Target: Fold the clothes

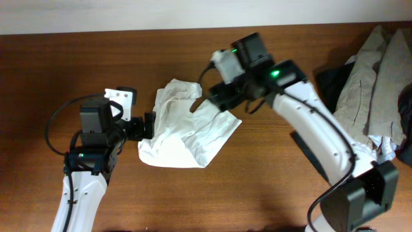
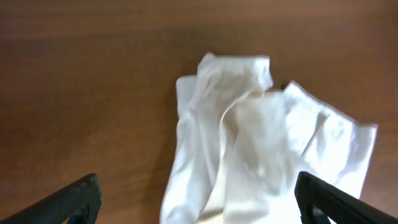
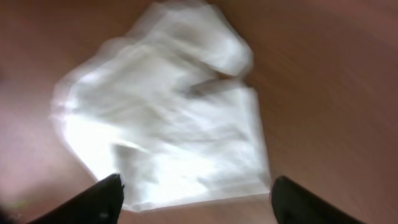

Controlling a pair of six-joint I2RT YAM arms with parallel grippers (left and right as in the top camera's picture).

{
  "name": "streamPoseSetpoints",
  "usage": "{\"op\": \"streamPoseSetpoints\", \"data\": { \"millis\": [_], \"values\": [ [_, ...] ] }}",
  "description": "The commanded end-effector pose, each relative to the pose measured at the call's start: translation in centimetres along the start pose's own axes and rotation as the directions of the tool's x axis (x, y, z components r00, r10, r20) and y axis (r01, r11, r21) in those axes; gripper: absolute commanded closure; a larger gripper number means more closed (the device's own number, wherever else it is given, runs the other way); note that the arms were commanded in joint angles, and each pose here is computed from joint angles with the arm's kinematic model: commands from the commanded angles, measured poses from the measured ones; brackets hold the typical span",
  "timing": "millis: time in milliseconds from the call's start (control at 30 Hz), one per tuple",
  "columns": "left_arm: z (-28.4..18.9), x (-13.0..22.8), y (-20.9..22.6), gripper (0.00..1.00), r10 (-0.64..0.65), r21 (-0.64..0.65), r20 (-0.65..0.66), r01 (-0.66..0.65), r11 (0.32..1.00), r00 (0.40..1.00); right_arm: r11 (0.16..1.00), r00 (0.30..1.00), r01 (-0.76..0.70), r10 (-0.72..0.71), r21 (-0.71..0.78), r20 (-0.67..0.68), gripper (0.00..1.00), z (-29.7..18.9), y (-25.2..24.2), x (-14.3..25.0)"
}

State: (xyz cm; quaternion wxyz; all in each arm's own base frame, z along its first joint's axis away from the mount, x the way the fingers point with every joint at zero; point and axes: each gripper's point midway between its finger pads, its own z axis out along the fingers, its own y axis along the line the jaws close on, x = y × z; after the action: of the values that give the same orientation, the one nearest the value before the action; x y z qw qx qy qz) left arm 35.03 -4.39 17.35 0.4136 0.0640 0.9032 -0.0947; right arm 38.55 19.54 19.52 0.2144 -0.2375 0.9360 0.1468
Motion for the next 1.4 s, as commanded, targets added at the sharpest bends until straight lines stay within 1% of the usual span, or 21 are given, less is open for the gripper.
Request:
{"op": "streamPoseSetpoints", "data": {
  "millis": [0,133,233,267,300,333,367,433,467,500,533,567,633,733,767,900,967,1033,1133,1233,1367],
  "values": [
    [0.5,-0.9,-3.3,0.01,-0.035,0.092,0.013,0.034,0.995,0.999,0.936,0.959,-0.277,0.284,0.215,-0.003,0.18,-3.2,-9.4,2.7],
    [5.9,5.7,-9.4,0.01,0.107,0.223,-0.221,-0.057,0.973,0.969,0.884,0.903,-0.401,0.425,0.239,-0.057,0.17,-4.8,-13.0,6.2],
    [8.9,8.7,-9.3,0.01,0.153,0.186,-0.303,-0.099,0.978,0.941,0.885,0.902,-0.4,0.426,0.239,-0.066,0.18,-4.8,-12.9,6.4],
    [9.0,8.8,-9.3,0.11,0.153,0.185,-0.306,-0.099,0.978,0.94,0.885,0.902,-0.4,0.426,0.239,-0.066,0.18,-4.8,-12.9,6.4],
    [9.0,8.8,-9.2,0.33,0.153,0.183,-0.306,-0.1,0.978,0.94,0.885,0.902,-0.4,0.426,0.239,-0.066,0.18,-4.8,-12.9,6.4],
    [9.0,8.7,-9.0,0.88,0.152,0.17,-0.306,-0.103,0.98,0.94,0.885,0.902,-0.4,0.426,0.239,-0.066,0.2,-4.8,-12.9,6.4],
    [9.0,8.0,-7.6,1.0,0.152,0.089,-0.289,-0.131,0.987,0.945,0.885,0.902,-0.4,0.426,0.239,-0.067,0.21,-4.8,-12.9,6.4],
    [8.0,4.5,-6.9,1.0,0.154,0.02,-0.202,-0.153,0.988,0.967,0.885,0.901,-0.401,0.427,0.239,-0.071,0.28,-4.8,-12.8,6.5],
    [6.5,0.9,-6.8,1.0,0.153,-0.017,-0.107,-0.156,0.988,0.982,0.884,0.898,-0.402,0.431,0.239,-0.084,0.4,-4.8,-12.7,6.8],
    [4.6,-2.2,-6.1,1.0,0.149,-0.08,-0.025,-0.151,0.985,0.988,0.887,0.892,-0.41,0.439,0.215,-0.109,0.64,-4.6,-12.1,7.2],
    [2.6,-4.6,-4.2,1.0,0.134,-0.173,0.031,-0.126,0.977,0.991,0.89,0.888,-0.418,0.443,0.181,-0.124,0.67,-4.3,-11.4,7.4],
    [-1.2,-8.0,-0.4,1.0,0.085,-0.281,0.133,-0.044,0.959,0.987,0.898,0.882,-0.426,0.439,0.111,-0.171,0.64,-2.8,-9.7,8.1],
    [-4.4,-9.5,3.3,1.0,0.037,-0.351,0.211,0.041,0.936,0.977,0.916,0.886,-0.391,0.402,0.092,-0.23,0.42,-0.2,-8.2,9.2],
    [-7.1,-7.8,8.6,1.0,-0.045,-0.457,0.189,0.128,0.88,0.981,0.964,0.927,-0.266,0.265,0.034,-0.264,0.25,5.8,-3.9,10.0],
    [-7.4,-6.7,9.6,1.0,-0.096,-0.475,0.17,0.167,0.864,0.981,0.967,0.929,-0.254,0.253,0.03,-0.271,0.24,7.8,-2.6,10.1],
    [-7.4,-5.1,10.2,1.0,-0.126,-0.488,0.118,0.168,0.856,0.985,0.974,0.896,-0.226,0.218,0.024,-0.388,0.21,13.7,-0.7,12.7],
    [-7.3,-4.6,10.1,1.0,-0.132,-0.49,0.096,0.162,0.857,0.987,0.978,0.911,-0.21,0.2,0.013,-0.361,0.22,14.5,-0.4,12.0],
    [-7.3,-4.4,10.1,1.0,-0.134,-0.49,0.09,0.161,0.857,0.987,0.979,0.923,-0.202,0.193,0.008,-0.333,0.26,14.8,-0.5,11.3],
    [-7.3,-3.8,10.1,1.0,-0.145,-0.492,0.066,0.158,0.856,0.987,0.981,0.932,-0.173,0.191,0.083,-0.308,0.27,14.6,-1.9,10.7],
    [-7.3,-3.7,10.1,0.99,-0.146,-0.492,0.062,0.157,0.856,0.987,0.976,0.945,-0.152,0.191,0.158,-0.265,0.25,12.2,-2.9,7.3],
    [-7.3,-3.6,10.1,0.99,-0.147,-0.492,0.059,0.157,0.856,0.987,0.98,0.949,-0.143,0.175,0.135,-0.261,0.29,12.2,-2.0,6.8]
  ]
}}
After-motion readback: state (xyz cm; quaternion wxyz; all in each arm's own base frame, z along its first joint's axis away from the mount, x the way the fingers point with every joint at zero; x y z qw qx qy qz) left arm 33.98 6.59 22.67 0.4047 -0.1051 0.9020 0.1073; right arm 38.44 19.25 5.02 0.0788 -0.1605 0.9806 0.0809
